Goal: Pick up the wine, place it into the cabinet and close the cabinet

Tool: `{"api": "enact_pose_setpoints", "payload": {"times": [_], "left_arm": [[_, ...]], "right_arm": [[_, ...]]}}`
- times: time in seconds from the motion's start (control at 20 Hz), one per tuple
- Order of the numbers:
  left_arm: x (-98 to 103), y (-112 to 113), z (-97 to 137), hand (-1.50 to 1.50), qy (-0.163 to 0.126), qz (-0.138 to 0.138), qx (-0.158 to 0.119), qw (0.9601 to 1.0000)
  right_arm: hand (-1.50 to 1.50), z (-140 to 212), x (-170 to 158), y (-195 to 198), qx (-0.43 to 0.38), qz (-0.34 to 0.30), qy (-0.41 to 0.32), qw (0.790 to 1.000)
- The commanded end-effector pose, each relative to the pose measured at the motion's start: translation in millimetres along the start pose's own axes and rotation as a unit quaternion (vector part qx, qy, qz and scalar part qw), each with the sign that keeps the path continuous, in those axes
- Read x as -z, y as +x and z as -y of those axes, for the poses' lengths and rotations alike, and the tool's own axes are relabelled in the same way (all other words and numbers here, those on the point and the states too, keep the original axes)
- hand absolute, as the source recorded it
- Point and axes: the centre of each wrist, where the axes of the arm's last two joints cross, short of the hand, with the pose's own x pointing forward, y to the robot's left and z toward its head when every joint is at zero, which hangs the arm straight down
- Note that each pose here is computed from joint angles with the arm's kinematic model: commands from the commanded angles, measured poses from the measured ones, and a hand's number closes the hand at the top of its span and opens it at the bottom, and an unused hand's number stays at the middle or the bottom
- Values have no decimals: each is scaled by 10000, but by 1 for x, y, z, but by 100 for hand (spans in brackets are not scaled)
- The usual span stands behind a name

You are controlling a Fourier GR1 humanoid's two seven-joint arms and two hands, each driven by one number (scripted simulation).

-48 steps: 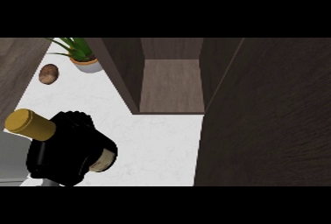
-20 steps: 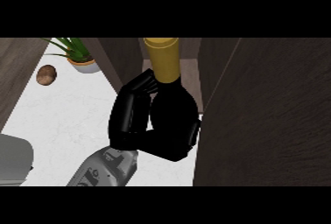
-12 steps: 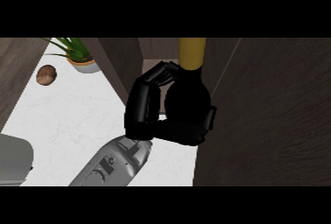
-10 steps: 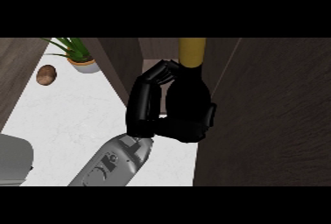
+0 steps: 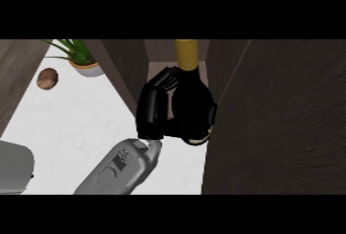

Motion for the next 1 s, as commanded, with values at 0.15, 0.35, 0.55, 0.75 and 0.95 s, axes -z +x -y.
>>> {"api": "enact_pose_setpoints", "payload": {"times": [0.15, 0.35, 0.55, 0.75, 0.95], "left_arm": [[12, 8, 0, 150, 84, -40, 10, 10000], [0, -32, -11, 150, 58, -60, 439, 9990], [4, -59, -29, 150, 106, 48, 763, 9970], [-9, -62, -27, 150, 250, 174, 786, 9964], [6, -69, -42, 150, 422, 187, 795, 9958]], "right_arm": [[-150, 0, -10, 7, 227, 186, 86, 9995], [-150, 11, -13, 6, 139, 283, 84, 9995], [-150, 5, -11, 19, 179, 219, 146, 9995], [-150, 5, -27, 18, 210, 318, 190, 9991], [-150, -7, -24, 20, 268, 224, 91, 9993]]}}
